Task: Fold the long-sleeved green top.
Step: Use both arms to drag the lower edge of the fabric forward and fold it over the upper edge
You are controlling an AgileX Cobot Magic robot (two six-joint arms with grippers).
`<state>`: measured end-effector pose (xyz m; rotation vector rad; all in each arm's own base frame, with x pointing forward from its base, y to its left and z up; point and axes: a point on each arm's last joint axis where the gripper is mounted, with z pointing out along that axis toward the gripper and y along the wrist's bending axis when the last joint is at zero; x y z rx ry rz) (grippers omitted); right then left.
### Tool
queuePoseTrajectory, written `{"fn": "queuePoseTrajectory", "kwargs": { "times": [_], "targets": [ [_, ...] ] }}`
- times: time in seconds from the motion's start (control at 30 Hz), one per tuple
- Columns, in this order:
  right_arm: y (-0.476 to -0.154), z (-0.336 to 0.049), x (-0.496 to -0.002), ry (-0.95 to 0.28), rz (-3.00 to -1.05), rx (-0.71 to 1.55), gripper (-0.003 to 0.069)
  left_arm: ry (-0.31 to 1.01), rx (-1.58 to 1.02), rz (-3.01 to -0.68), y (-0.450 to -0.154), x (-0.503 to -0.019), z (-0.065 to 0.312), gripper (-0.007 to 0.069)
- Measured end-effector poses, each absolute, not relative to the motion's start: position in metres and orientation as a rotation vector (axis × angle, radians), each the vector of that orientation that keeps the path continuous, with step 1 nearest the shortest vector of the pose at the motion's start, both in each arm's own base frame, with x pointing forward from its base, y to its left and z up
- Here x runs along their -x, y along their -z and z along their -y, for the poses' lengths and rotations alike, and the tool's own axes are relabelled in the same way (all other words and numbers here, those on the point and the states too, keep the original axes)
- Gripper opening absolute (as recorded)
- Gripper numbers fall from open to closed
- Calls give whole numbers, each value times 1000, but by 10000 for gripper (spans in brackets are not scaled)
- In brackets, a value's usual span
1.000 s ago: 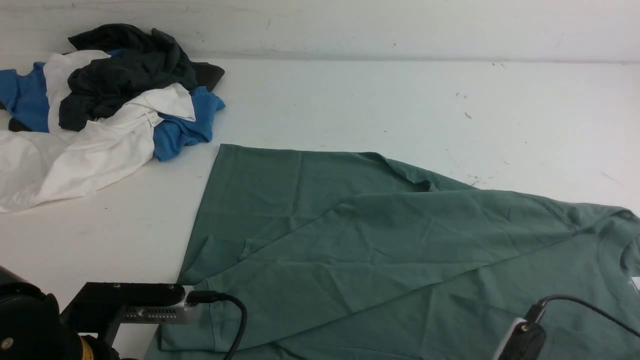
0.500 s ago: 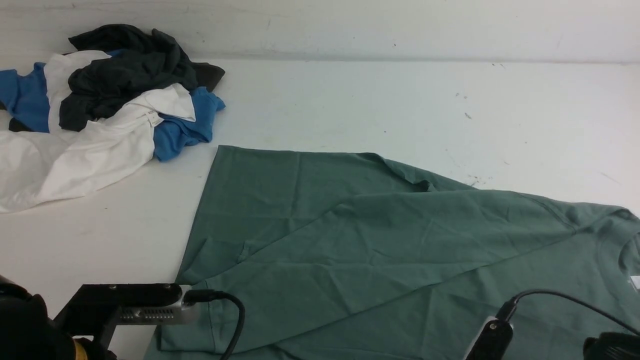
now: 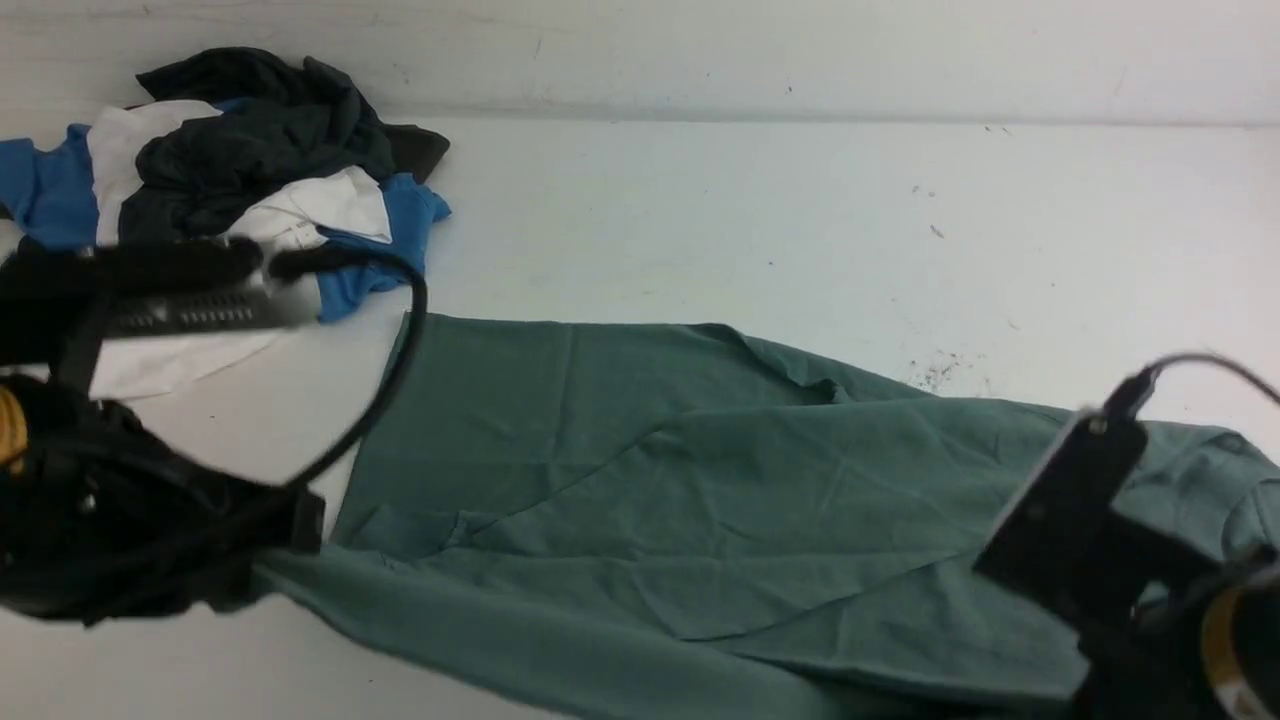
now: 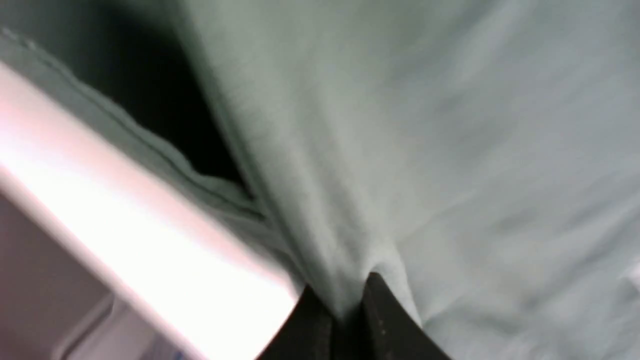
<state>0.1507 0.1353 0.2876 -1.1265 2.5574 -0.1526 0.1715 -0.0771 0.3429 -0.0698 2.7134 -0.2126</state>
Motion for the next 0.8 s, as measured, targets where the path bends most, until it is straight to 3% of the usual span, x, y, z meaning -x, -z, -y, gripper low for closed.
{"fn": "queuePoseTrajectory", "kwargs": {
  "times": [0.13,0.27,0.63,0.8],
  "targets": [
    [-317,-130,-189,145,-2529,1021,23,178,149,-2686,-359,-206,73,16],
    [-327,-126,-229,128,-2544,973,23,152,184,-2704,-361,-244,71,16],
    [-307,-125,-363,121,-2596,857,23,154,307,-2730,-338,-381,57,16],
    [-274,-132,-417,142,-2612,846,23,139,321,-2717,-311,-441,56,16]
  ]
}}
